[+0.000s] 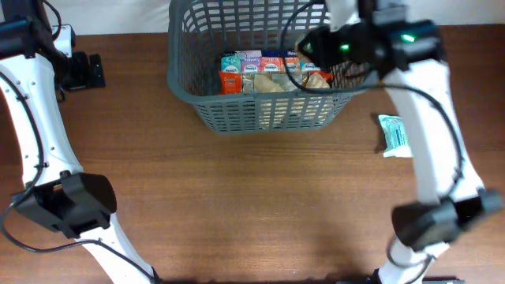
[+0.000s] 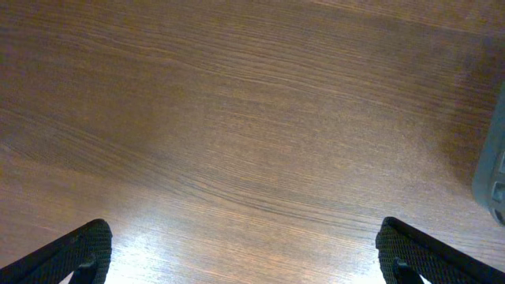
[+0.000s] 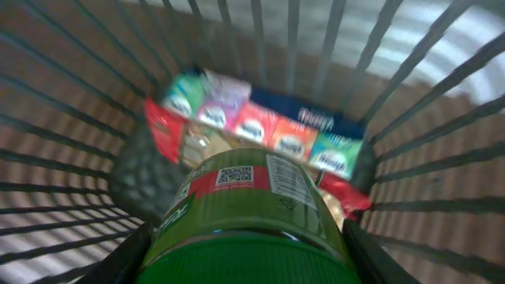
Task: Pack container
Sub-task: 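Lift the green-lidded jar with the right gripper and carry it to the basket, then release the jar into the basket and move the right gripper to the can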
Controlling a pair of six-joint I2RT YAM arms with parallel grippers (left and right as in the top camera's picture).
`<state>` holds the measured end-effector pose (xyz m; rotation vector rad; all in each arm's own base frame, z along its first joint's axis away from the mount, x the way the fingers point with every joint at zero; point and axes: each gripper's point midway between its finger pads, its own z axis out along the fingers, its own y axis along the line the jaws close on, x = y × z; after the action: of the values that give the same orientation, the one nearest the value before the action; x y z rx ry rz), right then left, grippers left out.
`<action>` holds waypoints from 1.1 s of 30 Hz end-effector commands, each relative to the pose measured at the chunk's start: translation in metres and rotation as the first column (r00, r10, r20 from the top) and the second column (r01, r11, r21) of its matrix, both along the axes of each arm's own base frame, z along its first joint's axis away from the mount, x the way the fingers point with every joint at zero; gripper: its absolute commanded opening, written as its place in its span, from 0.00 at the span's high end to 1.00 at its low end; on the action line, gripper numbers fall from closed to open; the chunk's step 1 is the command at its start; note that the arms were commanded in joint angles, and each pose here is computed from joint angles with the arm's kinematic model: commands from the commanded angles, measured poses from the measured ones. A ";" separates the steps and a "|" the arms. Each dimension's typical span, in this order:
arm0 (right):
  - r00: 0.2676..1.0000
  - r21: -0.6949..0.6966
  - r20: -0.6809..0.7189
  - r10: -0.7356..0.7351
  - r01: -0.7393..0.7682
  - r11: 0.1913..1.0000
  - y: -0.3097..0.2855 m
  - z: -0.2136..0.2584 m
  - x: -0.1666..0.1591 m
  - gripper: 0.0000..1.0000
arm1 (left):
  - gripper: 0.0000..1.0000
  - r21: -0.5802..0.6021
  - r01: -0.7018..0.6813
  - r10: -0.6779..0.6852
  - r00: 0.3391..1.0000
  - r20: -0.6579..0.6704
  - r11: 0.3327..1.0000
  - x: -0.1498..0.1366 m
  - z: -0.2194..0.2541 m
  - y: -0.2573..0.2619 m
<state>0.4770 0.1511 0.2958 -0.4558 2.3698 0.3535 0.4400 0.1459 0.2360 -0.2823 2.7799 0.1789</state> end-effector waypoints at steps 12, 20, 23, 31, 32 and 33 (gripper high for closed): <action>0.942 -0.097 -0.334 -0.032 -0.001 0.995 -0.001 -0.121 -0.002 0.67 | 0.01 -0.011 -0.014 0.014 1.000 0.003 1.000 0.000 0.000 0.001; 0.977 -0.066 -0.210 -0.032 0.018 0.998 -0.007 -0.047 -0.008 0.13 | 0.01 -0.011 -0.014 0.014 1.000 0.003 1.000 0.000 0.000 0.001; 0.994 -0.047 -0.096 -0.043 0.039 0.998 -0.014 0.009 -0.013 0.01 | 0.01 -0.011 -0.014 0.014 1.000 0.003 1.000 0.000 0.000 0.001; 0.924 -0.172 0.211 -0.318 0.356 0.919 -0.100 0.124 -0.050 0.04 | 0.01 -0.011 -0.014 0.014 1.000 0.003 1.000 0.000 0.000 0.001; 0.894 -0.140 0.227 -0.386 0.422 0.896 -0.119 0.135 -0.055 0.04 | 0.01 -0.011 -0.014 0.014 1.000 0.003 1.000 0.000 0.000 0.001; 0.873 -0.121 0.237 -0.426 0.461 0.879 -0.134 0.141 -0.059 0.02 | 0.01 -0.011 -0.014 0.014 1.000 0.003 1.000 0.000 0.000 0.001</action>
<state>0.4298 0.0834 0.4078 -0.2658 2.2884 0.0741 0.4400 0.1459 0.2360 -0.2823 2.7799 0.1789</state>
